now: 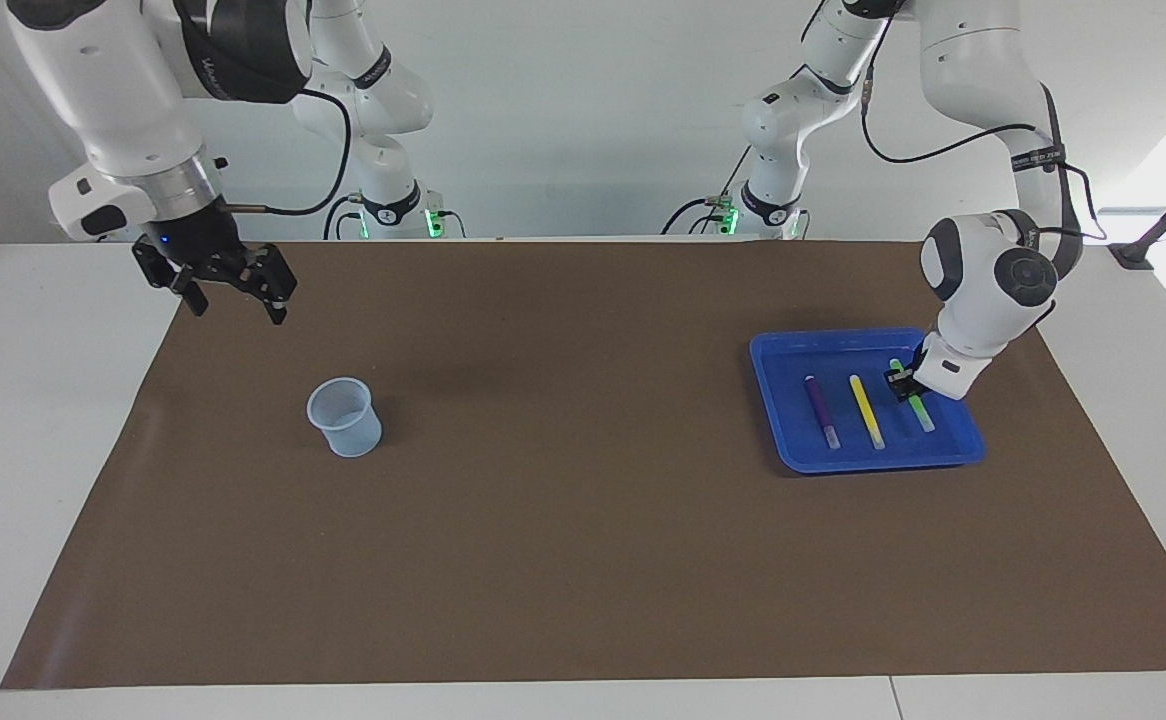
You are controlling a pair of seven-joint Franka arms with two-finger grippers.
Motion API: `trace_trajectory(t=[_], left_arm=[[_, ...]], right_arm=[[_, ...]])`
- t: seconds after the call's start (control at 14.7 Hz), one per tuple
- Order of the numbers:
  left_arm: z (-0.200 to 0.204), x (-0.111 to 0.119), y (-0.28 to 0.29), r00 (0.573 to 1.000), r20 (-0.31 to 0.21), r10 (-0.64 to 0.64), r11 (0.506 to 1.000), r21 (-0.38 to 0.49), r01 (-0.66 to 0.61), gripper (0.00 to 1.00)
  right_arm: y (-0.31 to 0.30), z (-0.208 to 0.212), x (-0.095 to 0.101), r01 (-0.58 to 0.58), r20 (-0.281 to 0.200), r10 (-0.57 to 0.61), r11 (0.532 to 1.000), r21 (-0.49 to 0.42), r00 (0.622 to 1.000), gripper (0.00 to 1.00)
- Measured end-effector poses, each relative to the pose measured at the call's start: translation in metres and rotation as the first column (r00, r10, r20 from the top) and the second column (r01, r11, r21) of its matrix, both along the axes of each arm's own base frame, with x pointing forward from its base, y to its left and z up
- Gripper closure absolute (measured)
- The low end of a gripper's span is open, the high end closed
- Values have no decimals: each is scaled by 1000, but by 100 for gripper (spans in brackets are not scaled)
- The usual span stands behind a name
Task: Right arm passes pens to left for tray arrangement
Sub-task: 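Carry the green pen to the tray with the left gripper while the right gripper withdraws, then set the green pen upright in the tray and open the left gripper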
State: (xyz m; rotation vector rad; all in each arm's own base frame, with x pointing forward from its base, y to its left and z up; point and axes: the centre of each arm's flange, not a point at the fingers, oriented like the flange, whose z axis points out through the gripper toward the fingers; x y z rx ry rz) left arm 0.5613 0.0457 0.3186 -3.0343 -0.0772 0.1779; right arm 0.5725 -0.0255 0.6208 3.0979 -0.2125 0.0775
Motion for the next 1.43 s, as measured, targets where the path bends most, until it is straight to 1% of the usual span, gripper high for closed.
trace_trajectory(t=[0.2,0.41,0.48,0.54,0.68,0.75,0.88,0.95,1.43], left_arm=[[-1,0,2,1000,5,2,1000,-2,-2,82],[-1,-1,16,1000,5,23,1000,-2,-23,82],[-1,-1,19,1000,5,29,1000,-2,-29,74],[-2,-2,21,999,5,35,999,-2,-35,61],[-4,-3,21,999,9,50,999,-2,-50,41],[-6,-4,21,998,14,53,999,-3,-53,28],[-8,-5,21,998,21,59,998,-4,-59,7],[-9,-5,22,998,22,61,998,-4,-61,0],[-9,-5,23,998,27,62,998,-6,-62,0]], right_arm=[[-13,15,-19,2,-28,-2,1000,3,1000,0],[-12,17,-25,0,-50,0,1000,5,999,0],[-10,17,-25,-4,-54,4,1000,5,999,0],[-7,16,-25,-8,-62,8,1000,5,998,0],[-5,14,-29,-10,-91,10,1000,7,996,0],[-5,13,-30,-9,-102,10,1000,8,995,0],[-4,13,-31,-12,-113,13,1000,8,993,0],[-3,13,-31,-14,-113,14,1000,8,993,0],[4,13,-31,-26,-114,26,1000,2,993,0]])
